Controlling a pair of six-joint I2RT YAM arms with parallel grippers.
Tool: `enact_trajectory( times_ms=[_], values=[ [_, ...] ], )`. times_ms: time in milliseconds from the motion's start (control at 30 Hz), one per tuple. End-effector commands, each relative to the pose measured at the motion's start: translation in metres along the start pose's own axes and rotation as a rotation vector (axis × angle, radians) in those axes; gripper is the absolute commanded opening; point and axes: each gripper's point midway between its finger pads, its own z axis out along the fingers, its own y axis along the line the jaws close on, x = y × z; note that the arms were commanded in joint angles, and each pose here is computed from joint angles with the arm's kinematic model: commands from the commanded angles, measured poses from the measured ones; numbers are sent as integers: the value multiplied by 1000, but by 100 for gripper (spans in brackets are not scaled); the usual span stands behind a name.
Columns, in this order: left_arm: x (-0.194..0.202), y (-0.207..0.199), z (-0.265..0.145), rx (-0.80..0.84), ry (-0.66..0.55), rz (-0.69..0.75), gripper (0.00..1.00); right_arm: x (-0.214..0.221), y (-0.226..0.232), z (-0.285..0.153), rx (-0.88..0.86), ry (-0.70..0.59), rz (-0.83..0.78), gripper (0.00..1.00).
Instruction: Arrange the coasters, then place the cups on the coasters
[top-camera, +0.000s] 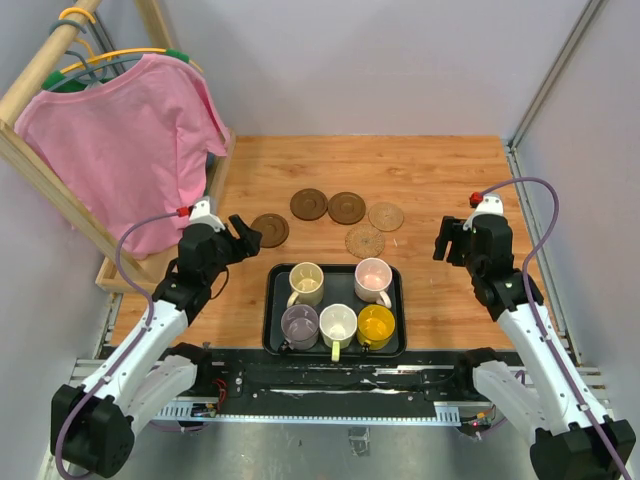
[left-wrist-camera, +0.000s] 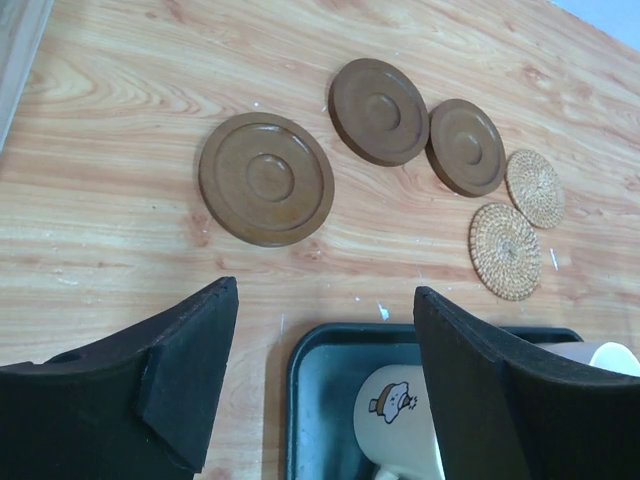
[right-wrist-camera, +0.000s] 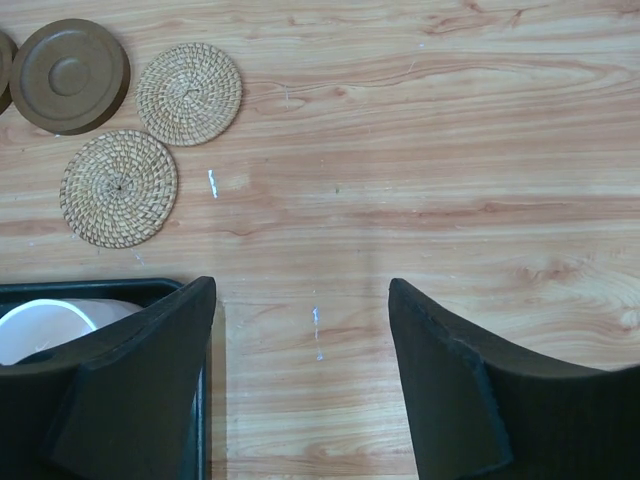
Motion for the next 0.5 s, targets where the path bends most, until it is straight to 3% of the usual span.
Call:
enact_trajectory(
  times_ms=[0,467],
  values=[
    [2,9,-3,-38,-9,1,75,-8,-7,-1,36,-41,4,73],
    [5,12,-1,-51,-12,-15,75,-7,2,-2,-19,-56,16,76]
  ],
)
